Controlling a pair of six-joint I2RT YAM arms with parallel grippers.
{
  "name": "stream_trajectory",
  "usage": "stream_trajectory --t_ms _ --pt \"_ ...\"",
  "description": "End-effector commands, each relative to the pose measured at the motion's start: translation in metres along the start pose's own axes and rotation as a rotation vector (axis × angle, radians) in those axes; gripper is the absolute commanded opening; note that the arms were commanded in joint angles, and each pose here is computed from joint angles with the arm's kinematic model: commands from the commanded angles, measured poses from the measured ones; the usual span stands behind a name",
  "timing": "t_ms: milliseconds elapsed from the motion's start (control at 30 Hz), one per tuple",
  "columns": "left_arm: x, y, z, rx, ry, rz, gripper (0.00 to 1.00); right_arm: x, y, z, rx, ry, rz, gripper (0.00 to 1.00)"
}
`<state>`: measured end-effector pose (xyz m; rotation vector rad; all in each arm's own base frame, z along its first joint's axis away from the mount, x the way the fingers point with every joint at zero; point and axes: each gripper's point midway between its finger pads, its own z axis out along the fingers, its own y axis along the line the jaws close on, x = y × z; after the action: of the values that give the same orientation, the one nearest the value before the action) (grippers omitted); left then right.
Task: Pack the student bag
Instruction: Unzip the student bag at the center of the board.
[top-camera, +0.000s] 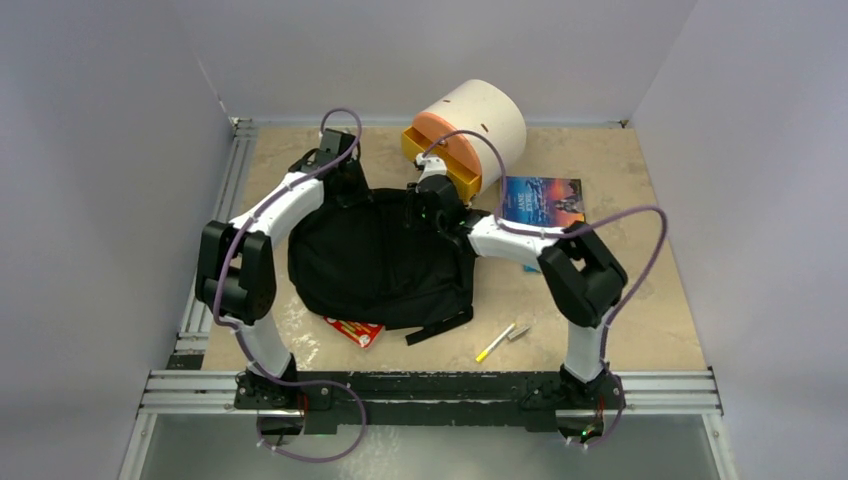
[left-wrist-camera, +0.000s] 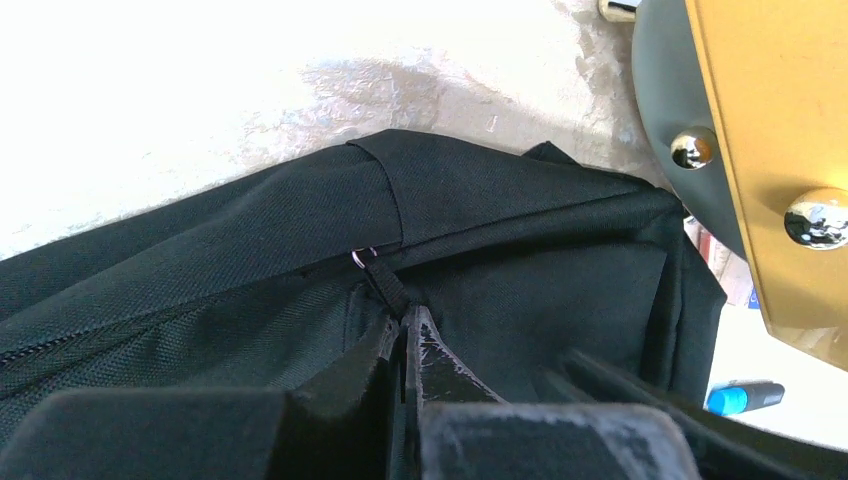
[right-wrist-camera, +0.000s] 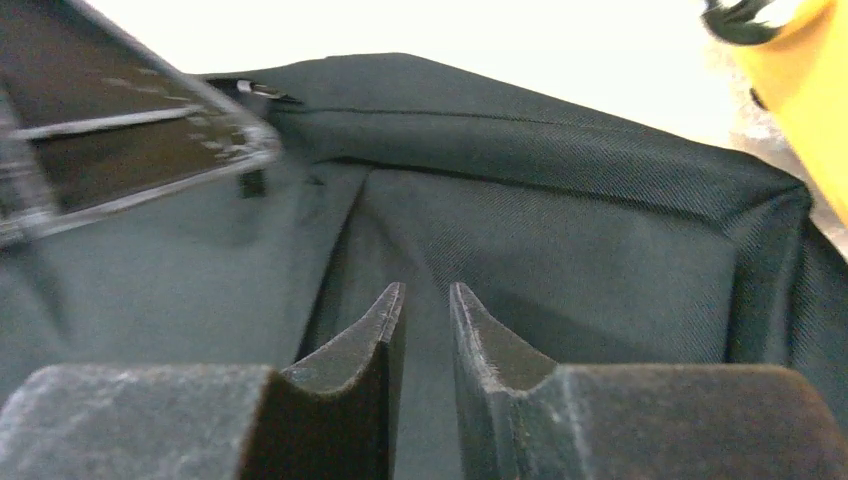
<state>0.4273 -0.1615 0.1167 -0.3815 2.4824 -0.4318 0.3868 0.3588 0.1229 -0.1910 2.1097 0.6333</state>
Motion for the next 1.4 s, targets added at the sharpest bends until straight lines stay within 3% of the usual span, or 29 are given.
stream_trajectory --t_ms 0,133,467,733,1367 --pt "-0.013 -0.007 -0.019 0.032 -0.057 0.006 0.00 -0.012 0.003 0.028 0.021 -0.051 -0.029 0.24" --pt "-0.013 0.000 -0.021 0.002 -0.059 0.013 0.00 0.010 -0.026 0.045 0.154 -0.008 -0.032 0.21" --pt "-0.016 0.047 -0.030 -0.132 -0.061 -0.034 0.00 0.053 -0.056 0.058 0.269 0.087 -0.038 0.16" --pt "-0.023 0.087 -0.054 -0.188 -0.083 -0.073 0.00 0.061 -0.066 0.059 0.310 0.096 -0.022 0.12" --pt "0.018 0.141 -0.121 -0.331 -0.077 -0.102 0.00 0.069 -0.076 0.058 0.345 0.107 0.018 0.09"
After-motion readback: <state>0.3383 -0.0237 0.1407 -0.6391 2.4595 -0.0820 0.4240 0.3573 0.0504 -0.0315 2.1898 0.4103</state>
